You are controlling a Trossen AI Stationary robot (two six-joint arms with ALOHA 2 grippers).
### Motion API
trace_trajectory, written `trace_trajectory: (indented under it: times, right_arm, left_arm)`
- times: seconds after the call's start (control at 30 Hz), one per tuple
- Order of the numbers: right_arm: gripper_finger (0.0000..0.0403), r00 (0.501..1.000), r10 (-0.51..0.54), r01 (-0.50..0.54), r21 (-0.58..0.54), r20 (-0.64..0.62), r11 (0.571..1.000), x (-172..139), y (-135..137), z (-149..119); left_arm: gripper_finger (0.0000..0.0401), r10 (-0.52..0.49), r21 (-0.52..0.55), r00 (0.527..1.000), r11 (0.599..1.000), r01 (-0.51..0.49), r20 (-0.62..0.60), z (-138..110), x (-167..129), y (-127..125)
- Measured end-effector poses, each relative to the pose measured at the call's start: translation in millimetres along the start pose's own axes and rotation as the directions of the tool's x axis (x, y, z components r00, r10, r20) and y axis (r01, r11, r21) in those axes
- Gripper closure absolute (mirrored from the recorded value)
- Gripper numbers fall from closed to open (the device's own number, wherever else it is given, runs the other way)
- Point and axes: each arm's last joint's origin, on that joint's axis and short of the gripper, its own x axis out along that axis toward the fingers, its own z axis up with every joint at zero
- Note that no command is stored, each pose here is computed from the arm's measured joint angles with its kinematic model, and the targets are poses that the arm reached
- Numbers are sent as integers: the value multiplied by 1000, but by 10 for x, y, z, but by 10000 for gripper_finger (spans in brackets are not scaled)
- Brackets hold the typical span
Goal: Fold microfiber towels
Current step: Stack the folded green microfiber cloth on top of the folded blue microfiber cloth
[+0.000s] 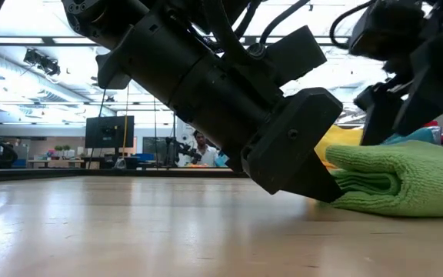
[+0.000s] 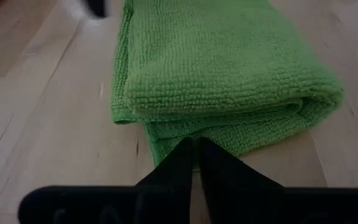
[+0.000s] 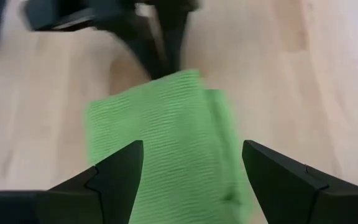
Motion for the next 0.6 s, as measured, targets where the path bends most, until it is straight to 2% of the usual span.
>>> trace_trajectory:
  times: [0.13, 0.43, 0.6]
  right_arm:
    - [121, 1000, -4, 4, 7, -9, 1000, 20, -91, 43]
    - [121, 1000, 1, -1, 3, -12, 1000, 27, -124, 58]
    - [121, 999, -38, 38, -31, 7, 999, 26, -136, 65]
  left_arm:
    - [371, -10, 30, 1000, 999, 10, 2, 12, -32, -34]
    - [373, -43, 180, 999, 983, 37, 28, 88, -166, -153]
    - [366, -57, 324, 997, 945, 38, 50, 164, -272, -211]
